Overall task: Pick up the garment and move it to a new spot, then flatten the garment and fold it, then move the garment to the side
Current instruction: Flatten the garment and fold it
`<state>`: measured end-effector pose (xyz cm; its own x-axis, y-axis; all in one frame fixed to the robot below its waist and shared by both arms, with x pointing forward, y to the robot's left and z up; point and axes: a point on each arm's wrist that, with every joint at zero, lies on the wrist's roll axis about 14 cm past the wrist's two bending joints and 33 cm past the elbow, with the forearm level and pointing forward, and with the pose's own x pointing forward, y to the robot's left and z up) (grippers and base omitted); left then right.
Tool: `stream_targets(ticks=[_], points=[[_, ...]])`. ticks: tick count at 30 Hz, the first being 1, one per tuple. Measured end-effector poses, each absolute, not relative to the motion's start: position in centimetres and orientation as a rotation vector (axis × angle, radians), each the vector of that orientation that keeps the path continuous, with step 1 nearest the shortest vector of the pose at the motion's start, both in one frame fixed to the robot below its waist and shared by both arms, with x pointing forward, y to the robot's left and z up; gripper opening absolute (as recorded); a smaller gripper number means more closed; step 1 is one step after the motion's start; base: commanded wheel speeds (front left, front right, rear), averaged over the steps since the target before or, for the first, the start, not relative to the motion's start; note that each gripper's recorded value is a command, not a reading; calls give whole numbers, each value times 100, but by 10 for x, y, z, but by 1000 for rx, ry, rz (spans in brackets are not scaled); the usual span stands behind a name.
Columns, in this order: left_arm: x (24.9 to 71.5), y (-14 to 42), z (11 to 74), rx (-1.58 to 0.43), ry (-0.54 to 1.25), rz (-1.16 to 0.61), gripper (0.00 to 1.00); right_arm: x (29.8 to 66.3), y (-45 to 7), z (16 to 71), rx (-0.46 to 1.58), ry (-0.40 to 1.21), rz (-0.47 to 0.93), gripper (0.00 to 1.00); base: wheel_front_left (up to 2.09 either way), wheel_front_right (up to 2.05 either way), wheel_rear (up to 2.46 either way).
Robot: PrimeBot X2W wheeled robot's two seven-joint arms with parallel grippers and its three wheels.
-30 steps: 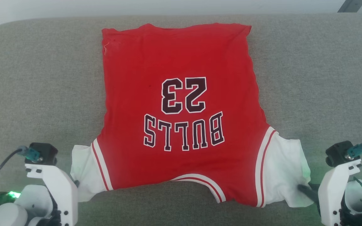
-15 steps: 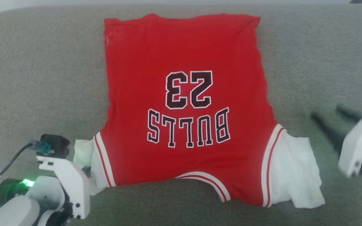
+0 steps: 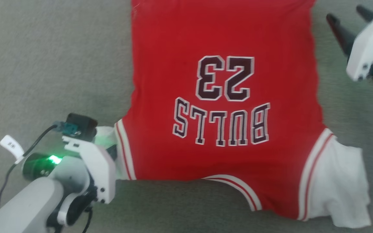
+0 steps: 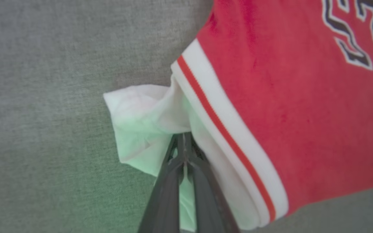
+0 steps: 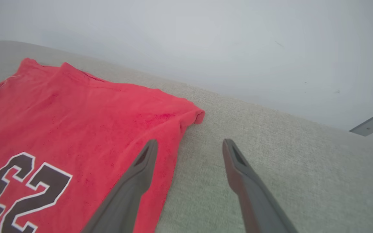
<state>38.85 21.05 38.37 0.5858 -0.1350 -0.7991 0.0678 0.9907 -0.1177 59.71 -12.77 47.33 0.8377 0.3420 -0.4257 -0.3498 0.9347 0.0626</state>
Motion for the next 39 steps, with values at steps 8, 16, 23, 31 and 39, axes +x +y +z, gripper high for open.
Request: stream_targets(ticks=[8,16,23,31,39], points=[[394,213,370,-104,941,-110,0,647,-99,425,-16,627,377,100,0,0,0],[396,217,359,-129,946,-97,0,659,-85,374,-31,888,362,100,0,0,0],[396,219,354,-140,946,-93,0,654,-78,362,-109,1002,370,0,0,0,0],[400,222,355,-139,927,-96,0,642,-84,376,-178,976,387,0,0,0,0],[406,224,364,-101,910,-111,0,606,-121,406,-191,932,406,0,0,0,0]])
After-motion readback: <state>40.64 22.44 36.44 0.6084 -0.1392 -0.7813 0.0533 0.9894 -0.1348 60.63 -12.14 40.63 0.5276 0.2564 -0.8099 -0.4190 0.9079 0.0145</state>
